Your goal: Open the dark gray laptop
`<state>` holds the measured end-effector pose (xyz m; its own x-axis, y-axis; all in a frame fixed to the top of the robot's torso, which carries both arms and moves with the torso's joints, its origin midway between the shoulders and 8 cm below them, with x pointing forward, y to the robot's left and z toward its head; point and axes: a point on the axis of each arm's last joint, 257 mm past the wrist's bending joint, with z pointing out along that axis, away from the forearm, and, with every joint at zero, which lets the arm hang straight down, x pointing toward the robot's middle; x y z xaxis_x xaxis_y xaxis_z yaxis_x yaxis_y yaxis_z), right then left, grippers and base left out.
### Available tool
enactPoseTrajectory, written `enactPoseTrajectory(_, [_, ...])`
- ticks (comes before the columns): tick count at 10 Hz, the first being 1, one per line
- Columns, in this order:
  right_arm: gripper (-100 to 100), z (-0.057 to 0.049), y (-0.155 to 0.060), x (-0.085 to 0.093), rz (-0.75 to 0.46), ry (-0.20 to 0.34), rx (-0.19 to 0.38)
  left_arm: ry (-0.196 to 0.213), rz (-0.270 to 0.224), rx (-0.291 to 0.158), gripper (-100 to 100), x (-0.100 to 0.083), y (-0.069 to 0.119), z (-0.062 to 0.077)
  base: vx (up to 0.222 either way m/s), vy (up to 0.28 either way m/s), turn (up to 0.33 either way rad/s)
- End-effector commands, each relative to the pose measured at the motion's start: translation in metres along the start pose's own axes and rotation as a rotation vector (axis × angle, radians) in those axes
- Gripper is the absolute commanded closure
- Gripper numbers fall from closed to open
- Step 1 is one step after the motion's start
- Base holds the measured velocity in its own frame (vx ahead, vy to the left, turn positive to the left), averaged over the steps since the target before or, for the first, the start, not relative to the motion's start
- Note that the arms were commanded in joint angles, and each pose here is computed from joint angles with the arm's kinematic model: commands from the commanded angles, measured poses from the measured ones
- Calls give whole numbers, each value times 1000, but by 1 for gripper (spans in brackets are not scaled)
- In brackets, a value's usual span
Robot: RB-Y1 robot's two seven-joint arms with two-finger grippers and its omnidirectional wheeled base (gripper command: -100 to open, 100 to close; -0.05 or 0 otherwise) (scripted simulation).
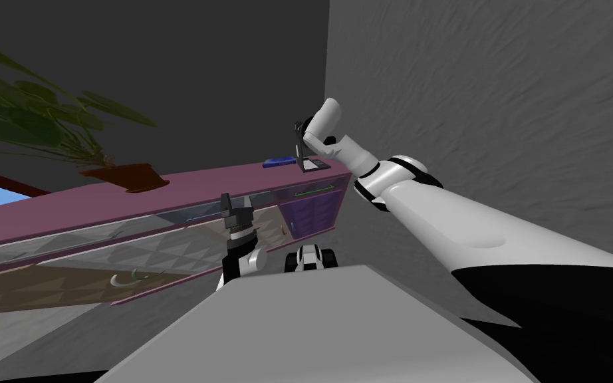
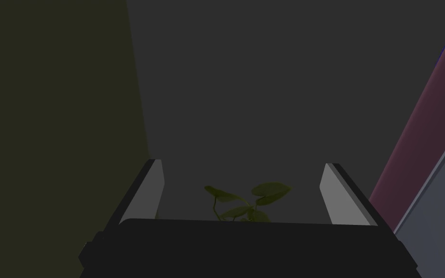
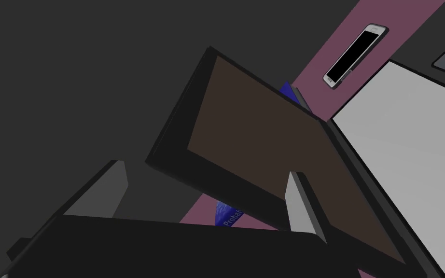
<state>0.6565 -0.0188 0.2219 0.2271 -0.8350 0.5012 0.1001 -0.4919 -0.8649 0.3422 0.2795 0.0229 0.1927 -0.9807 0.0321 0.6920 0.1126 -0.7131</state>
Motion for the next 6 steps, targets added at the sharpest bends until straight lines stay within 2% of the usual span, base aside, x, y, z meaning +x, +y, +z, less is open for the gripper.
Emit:
enactPoseTrajectory(1, [-100,3,14,30,0,42,-25,0,0,0,0,0,0,0,32,17,274])
enactPoseTrajectory(2, [-100,1,9,22,1,30,-18,0,0,0,0,0,0,0,15,5,48])
enactPoseTrajectory(3, [100,1,6,13,0,18,-11,0,0,0,0,0,0,0,-9,-4,-269])
enactPoseTrajectory(4, [100,2,6,16,-1,24,-13,0,0,0,0,0,0,0,-3,4,-54])
enactPoseTrajectory(6, [100,9,17,31,113,3,-1,0,0,0,0,0,0,0,-16,14,-20])
